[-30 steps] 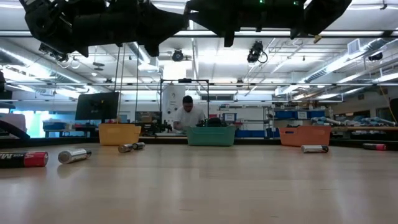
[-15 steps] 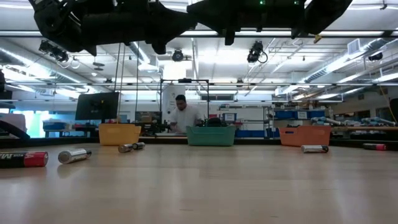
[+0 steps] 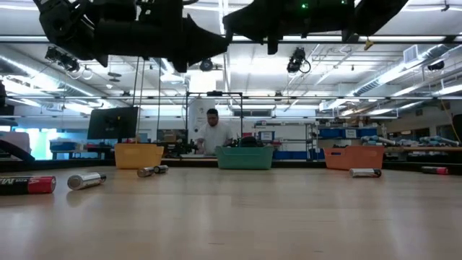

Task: Sort batteries
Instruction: Put the brown battery into the orange bin

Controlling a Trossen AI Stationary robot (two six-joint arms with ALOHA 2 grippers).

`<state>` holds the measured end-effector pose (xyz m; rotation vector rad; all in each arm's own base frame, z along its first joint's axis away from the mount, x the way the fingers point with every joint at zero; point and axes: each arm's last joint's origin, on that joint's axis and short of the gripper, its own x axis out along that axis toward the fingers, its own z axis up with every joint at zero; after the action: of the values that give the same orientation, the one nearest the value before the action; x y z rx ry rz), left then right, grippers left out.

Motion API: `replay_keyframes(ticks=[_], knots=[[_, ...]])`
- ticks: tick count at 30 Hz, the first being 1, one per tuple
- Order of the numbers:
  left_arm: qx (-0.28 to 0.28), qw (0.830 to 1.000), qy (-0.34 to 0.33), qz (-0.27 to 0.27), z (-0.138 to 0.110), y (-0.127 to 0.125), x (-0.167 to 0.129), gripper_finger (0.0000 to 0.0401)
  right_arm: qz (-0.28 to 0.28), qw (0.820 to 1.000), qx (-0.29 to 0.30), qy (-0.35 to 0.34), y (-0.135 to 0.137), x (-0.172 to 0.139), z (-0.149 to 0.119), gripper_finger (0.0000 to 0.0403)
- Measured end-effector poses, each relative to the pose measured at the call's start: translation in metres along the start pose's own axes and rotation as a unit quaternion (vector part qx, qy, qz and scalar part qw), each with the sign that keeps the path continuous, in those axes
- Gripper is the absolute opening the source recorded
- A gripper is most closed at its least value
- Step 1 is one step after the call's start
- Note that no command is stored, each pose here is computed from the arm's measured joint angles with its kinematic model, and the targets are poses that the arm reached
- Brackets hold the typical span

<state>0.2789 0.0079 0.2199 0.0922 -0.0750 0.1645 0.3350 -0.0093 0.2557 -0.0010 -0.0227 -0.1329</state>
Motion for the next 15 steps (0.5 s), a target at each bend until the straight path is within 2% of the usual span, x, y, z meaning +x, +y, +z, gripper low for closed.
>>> replay_keyframes(ticks=[4, 8, 11, 15], knots=[[0.008, 0.999, 0.026, 0.029, -0.005, 0.001, 0.0, 0.0149, -0.047, 0.998, -0.013, 0.034, -0.016, -0.012, 0.012, 0.0065], [0.013, 0.998, 0.054, 0.044, -0.01, 0.002, -0.001, 0.0151, -0.133, 0.986, -0.023, 0.1, -0.037, -0.039, 0.027, 0.0065], [0.019, 0.996, 0.071, 0.042, -0.013, 0.002, -0.001, 0.0151, -0.226, 0.959, -0.011, 0.172, -0.059, -0.064, 0.029, 0.0065], [0.029, 0.996, 0.079, 0.041, -0.015, 0.002, -0.001, 0.0151, -0.336, 0.904, 0.036, 0.26, -0.093, -0.097, 0.023, 0.0065]])
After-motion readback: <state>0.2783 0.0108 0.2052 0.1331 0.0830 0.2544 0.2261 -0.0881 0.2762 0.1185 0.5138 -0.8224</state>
